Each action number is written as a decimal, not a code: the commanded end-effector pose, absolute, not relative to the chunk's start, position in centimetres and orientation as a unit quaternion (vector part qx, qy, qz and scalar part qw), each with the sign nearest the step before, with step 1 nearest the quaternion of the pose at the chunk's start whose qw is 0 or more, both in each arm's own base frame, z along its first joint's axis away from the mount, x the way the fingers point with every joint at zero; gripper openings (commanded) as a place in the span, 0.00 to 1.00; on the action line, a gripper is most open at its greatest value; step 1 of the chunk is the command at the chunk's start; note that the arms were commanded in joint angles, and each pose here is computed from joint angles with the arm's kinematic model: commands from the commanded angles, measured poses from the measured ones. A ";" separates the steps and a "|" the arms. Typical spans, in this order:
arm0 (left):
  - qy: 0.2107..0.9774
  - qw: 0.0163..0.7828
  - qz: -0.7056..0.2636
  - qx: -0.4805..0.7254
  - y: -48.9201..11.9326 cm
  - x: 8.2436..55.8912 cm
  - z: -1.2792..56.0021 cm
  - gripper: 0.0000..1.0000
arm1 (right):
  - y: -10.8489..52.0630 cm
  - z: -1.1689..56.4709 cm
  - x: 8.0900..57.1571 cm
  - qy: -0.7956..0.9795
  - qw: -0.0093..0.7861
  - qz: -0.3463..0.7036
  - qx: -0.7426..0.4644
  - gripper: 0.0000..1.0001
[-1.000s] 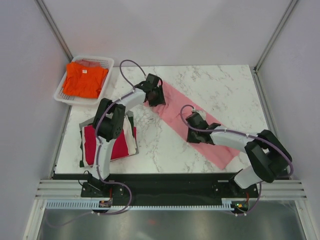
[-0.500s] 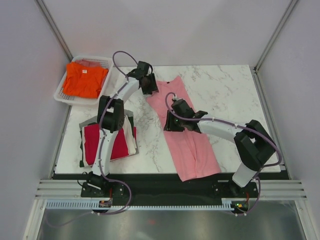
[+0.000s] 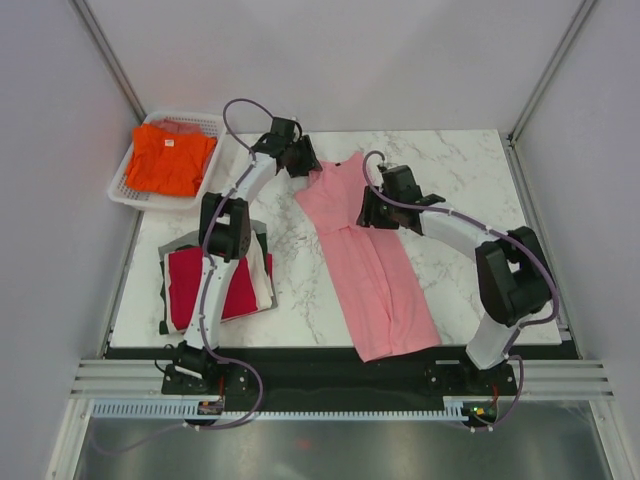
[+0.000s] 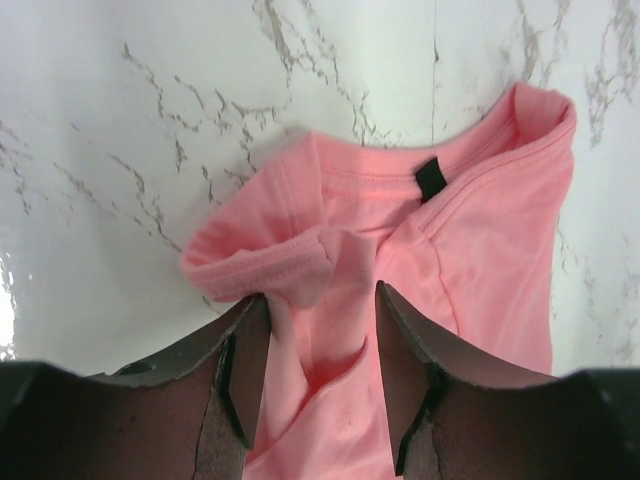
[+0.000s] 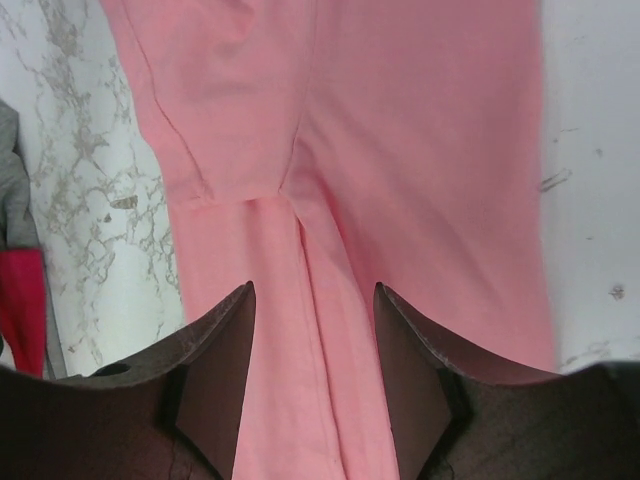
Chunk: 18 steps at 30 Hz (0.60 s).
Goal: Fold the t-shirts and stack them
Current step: Fold the tshirt
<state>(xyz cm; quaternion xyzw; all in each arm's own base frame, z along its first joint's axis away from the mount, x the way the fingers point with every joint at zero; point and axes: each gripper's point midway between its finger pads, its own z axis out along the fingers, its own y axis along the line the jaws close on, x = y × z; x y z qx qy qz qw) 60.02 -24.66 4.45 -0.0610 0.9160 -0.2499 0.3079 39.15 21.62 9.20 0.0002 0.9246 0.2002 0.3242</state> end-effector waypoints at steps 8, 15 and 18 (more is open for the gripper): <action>0.879 0.357 -0.305 -0.081 -23.7 63.4 7.8 0.53 | 24.0 5.3 38.5 0.936 0.273 0.219 -0.034 0.62; 0.875 0.355 -0.316 -0.090 -23.7 63.8 7.5 0.52 | 28.0 6.5 35.3 0.922 0.253 0.281 -0.080 0.61; 0.873 0.359 -0.319 -0.087 -23.7 63.8 8.1 0.53 | 27.8 8.6 34.9 0.914 0.268 0.294 -0.078 0.62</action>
